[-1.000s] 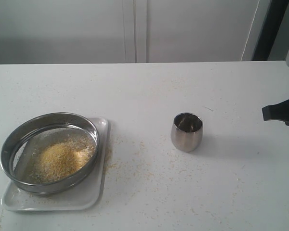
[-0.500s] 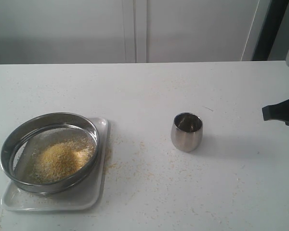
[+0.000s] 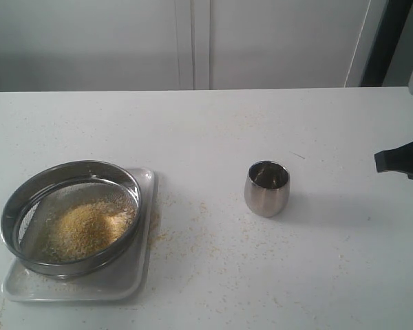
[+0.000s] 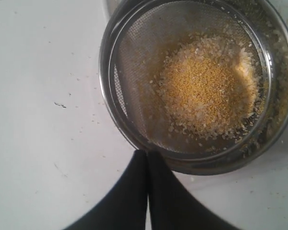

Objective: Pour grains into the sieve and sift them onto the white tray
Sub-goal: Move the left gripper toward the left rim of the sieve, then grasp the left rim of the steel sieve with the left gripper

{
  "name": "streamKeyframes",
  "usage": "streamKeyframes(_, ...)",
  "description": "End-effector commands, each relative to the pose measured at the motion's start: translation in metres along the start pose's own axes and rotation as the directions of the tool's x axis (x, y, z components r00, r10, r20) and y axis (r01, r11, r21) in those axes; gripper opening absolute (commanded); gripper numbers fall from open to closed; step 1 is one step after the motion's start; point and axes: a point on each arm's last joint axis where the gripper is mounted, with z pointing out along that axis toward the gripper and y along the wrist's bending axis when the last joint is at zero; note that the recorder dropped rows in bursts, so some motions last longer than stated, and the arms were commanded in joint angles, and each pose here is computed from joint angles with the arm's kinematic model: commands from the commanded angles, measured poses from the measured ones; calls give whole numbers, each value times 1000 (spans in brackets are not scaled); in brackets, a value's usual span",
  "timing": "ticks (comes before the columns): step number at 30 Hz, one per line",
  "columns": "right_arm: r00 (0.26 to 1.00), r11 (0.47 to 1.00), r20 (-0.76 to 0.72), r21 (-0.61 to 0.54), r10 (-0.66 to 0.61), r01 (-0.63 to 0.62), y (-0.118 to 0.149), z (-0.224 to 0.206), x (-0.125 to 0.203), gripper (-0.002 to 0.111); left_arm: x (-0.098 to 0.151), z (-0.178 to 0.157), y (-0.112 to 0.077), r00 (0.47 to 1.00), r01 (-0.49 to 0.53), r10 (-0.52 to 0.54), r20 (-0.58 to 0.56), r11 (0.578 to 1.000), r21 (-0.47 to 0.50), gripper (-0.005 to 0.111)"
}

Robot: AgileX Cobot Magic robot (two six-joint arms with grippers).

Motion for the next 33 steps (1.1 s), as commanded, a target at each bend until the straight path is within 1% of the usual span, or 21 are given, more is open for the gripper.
streamKeyframes(1, 1000, 1000, 24, 3, -5, 5, -1, -3, -3, 0, -14, 13, 7, 995, -67, 66, -68, 998, -1, 24)
streamKeyframes(3, 1000, 1000, 28, 4, -5, 5, -1, -3, -3, 0, -20, 20, 10, 990, -116, 116, -77, 993, 3, 43)
streamKeyframes(4, 1000, 1000, 28, 4, -5, 5, -1, -3, -3, 0, -22, 23, 11, 989, -124, 124, -83, 992, 5, 54)
streamKeyframes(6, 1000, 1000, 28, 4, -5, 5, -1, -3, -3, 0, -25, 30, 13, 989, -114, 114, -96, 993, 7, 72)
streamKeyframes(7, 1000, 1000, 28, 4, -5, 5, -1, -3, -3, 0, -27, 34, 14, 989, -108, 108, -98, 994, 6, 78)
streamKeyframes(8, 1000, 1000, 28, 4, -5, 5, -1, -3, -3, 0, -29, 37, 15, 991, -89, 89, -95, 996, 2, 78)
streamKeyframes(12, 1000, 1000, 28, 4, -5, 5, -1, -3, -3, 0, -38, 55, 21, 994, -73, 72, -82, 997, -13, 69)
streamKeyframes(14, 1000, 1000, 28, 4, -5, 5, -1, -3, -3, 0, -45, 62, 24, 995, -71, 70, -72, 997, -20, 69)
streamKeyframes(18, 1000, 1000, 28, 4, -5, 5, -1, -3, -3, 0, -52, 80, 29, 992, -64, 63, -112, 998, -10, 68)
streamKeyframes(22, 1000, 1000, 28, 4, -5, 5, -1, -3, -3, 0, -54, 98, 34, 988, -57, 56, -144, 998, -4, 65)
streamKeyframes(28, 1000, 1000, 28, 4, -5, 5, -1, -3, -3, 0, -51, 115, 37, 982, -54, 54, -180, 999, 2, 64)
streamKeyframes(33, 1000, 1000, 28, 4, -5, 5, -1, -3, -3, 0, -52, 126, 40, 984, -53, 51, -172, 999, -10, 63)
